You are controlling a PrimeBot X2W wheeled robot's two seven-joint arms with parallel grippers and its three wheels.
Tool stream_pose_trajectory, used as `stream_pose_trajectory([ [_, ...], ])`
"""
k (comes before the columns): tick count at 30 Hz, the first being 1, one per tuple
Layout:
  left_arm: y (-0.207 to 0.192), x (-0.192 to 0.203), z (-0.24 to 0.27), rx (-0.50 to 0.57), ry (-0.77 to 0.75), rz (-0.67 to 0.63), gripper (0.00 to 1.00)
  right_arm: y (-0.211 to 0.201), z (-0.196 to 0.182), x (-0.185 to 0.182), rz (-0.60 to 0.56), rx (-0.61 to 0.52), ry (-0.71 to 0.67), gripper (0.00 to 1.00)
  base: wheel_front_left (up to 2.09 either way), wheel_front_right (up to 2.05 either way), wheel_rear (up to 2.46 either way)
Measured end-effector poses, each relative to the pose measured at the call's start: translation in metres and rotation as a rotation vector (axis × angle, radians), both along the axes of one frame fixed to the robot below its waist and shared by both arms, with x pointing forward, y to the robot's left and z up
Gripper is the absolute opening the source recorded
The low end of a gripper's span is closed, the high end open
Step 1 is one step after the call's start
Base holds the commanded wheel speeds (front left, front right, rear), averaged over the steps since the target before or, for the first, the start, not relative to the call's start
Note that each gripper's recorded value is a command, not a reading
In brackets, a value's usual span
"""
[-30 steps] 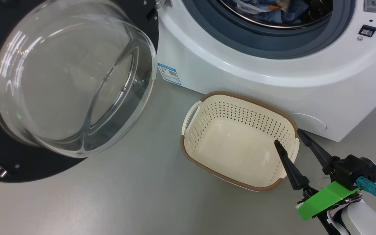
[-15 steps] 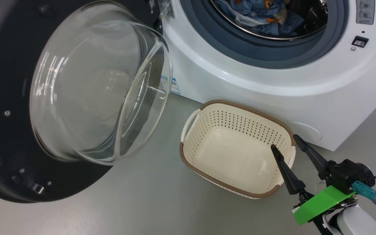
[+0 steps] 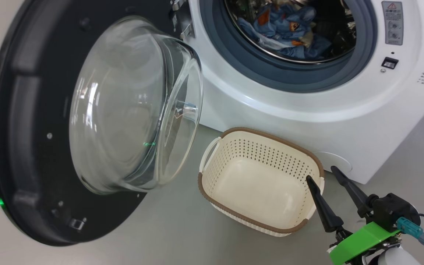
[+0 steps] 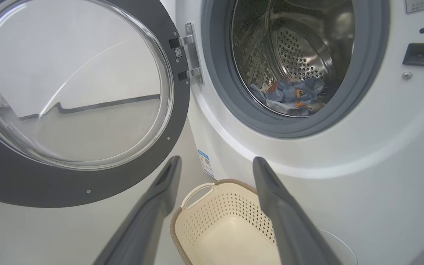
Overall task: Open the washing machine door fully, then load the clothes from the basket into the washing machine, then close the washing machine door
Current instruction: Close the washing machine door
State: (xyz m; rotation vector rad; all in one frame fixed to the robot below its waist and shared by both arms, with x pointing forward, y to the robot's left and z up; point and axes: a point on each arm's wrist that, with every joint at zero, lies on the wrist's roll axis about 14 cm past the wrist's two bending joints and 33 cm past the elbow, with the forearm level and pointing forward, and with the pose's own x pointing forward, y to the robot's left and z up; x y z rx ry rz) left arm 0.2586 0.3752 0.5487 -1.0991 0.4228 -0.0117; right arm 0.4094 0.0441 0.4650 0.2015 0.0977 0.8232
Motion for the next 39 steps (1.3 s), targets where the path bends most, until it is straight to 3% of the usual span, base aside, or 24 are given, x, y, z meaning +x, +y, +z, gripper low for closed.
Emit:
stream_pose_trajectory([
  [19, -0.088, 0.022, 0.014, 0.01, -0.065, -0.359, 0.0, -0.041, 0.012, -0.005, -0.145, 0.014, -0.008, 1.0, 0.0, 0.0, 0.0],
  [39, -0.173, 0.064, 0.022, -0.016, -0.142, -0.63, 0.0, -0.106, 0.024, -0.014, -0.353, 0.036, -0.023, 1.0, 0.0, 0.0, 0.0],
])
